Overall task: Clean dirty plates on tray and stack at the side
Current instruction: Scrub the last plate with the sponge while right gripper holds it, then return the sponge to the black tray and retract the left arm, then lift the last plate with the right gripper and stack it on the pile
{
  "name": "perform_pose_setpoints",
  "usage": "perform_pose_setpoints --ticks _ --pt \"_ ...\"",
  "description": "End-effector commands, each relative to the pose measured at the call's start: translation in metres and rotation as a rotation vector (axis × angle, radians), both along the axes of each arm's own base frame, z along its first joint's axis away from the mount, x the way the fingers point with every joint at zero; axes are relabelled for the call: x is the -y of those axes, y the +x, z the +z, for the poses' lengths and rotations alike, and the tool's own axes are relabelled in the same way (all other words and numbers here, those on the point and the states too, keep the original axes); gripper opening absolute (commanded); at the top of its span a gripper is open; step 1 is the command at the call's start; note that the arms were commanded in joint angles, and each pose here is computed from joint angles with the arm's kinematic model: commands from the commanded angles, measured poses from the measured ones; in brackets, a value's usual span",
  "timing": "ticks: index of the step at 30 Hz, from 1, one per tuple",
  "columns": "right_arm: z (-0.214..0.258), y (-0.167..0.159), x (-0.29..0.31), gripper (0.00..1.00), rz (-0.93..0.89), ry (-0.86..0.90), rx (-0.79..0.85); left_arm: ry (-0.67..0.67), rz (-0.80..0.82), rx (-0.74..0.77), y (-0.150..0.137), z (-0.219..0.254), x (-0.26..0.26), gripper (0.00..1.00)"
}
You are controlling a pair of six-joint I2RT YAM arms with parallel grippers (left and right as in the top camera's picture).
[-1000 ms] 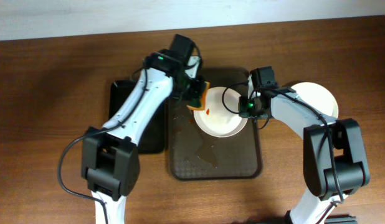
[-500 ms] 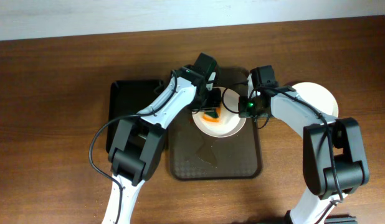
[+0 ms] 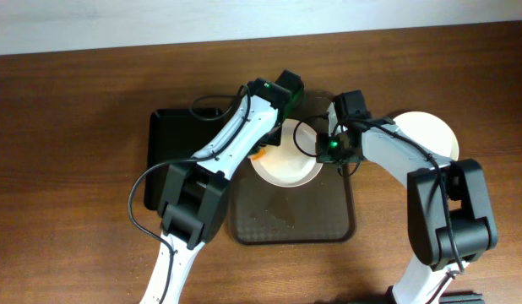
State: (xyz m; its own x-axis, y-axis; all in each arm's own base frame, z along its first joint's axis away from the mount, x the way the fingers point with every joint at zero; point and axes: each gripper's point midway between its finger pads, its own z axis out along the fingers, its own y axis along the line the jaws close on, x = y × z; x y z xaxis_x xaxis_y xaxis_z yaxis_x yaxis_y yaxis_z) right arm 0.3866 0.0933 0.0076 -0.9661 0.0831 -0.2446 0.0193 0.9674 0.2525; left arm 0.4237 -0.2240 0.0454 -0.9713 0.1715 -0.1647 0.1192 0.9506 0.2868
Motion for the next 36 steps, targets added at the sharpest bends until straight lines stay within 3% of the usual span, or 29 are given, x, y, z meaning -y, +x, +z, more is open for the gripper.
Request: perform_pose_setpoints --ticks 1,3,8,11,13,16,19,21,23,26,30,33,36 --pt "-0.015 -0.006 0.028 0.04 -0.061 -0.106 -0.043 0.228 0.049 0.125 0.028 0.035 -0.053 0.0" --pt "-0.015 -0.006 0.028 0.04 -0.06 -0.106 -0.043 0.221 0.071 0.111 0.027 0.054 -0.062 0.0" --pt "-0.016 -0.007 0.027 0.04 -0.058 -0.105 -0.05 0.005 0.21 -0.007 0.014 0.105 -0.106 0.0" --pt "-0.016 -0.008 0.027 0.04 -0.058 -0.105 -0.054 -0.25 0.162 -0.154 0.012 0.103 -0.125 0.0" --pt "-0.016 -0.008 0.027 0.04 -0.058 -0.105 -0.054 -0.246 0.198 -0.197 0.012 0.083 -0.148 0.0" --pt "-0.016 -0.008 0.027 0.04 -0.058 -0.105 -0.054 -0.239 0.203 -0.222 0.016 0.038 -0.155 0.19" --pt "-0.016 -0.008 0.027 0.04 -0.055 -0.106 -0.053 -0.236 0.209 -0.236 0.012 0.032 -0.157 0.39" --pt "-0.016 -0.008 0.027 0.08 -0.054 -0.106 -0.053 -0.27 0.214 -0.189 0.013 0.058 -0.16 0.77" --pt "-0.014 -0.007 0.025 0.04 -0.006 -0.104 -0.043 -0.304 0.23 -0.097 0.009 0.105 -0.174 0.99" --pt "0.006 0.0 0.019 0.04 0.086 -0.096 -0.026 -0.34 0.266 0.083 -0.004 0.18 -0.203 1.0" --pt "0.084 0.031 -0.017 0.04 0.188 0.006 0.056 -0.356 0.338 0.27 -0.038 0.253 -0.245 1.0" --pt "0.145 0.049 -0.063 0.04 0.303 0.015 0.187 -0.359 0.351 0.324 -0.049 0.271 -0.253 1.0" --pt "0.167 0.05 -0.121 0.04 0.416 0.043 0.298 -0.358 0.353 0.313 -0.051 0.269 -0.252 1.0"
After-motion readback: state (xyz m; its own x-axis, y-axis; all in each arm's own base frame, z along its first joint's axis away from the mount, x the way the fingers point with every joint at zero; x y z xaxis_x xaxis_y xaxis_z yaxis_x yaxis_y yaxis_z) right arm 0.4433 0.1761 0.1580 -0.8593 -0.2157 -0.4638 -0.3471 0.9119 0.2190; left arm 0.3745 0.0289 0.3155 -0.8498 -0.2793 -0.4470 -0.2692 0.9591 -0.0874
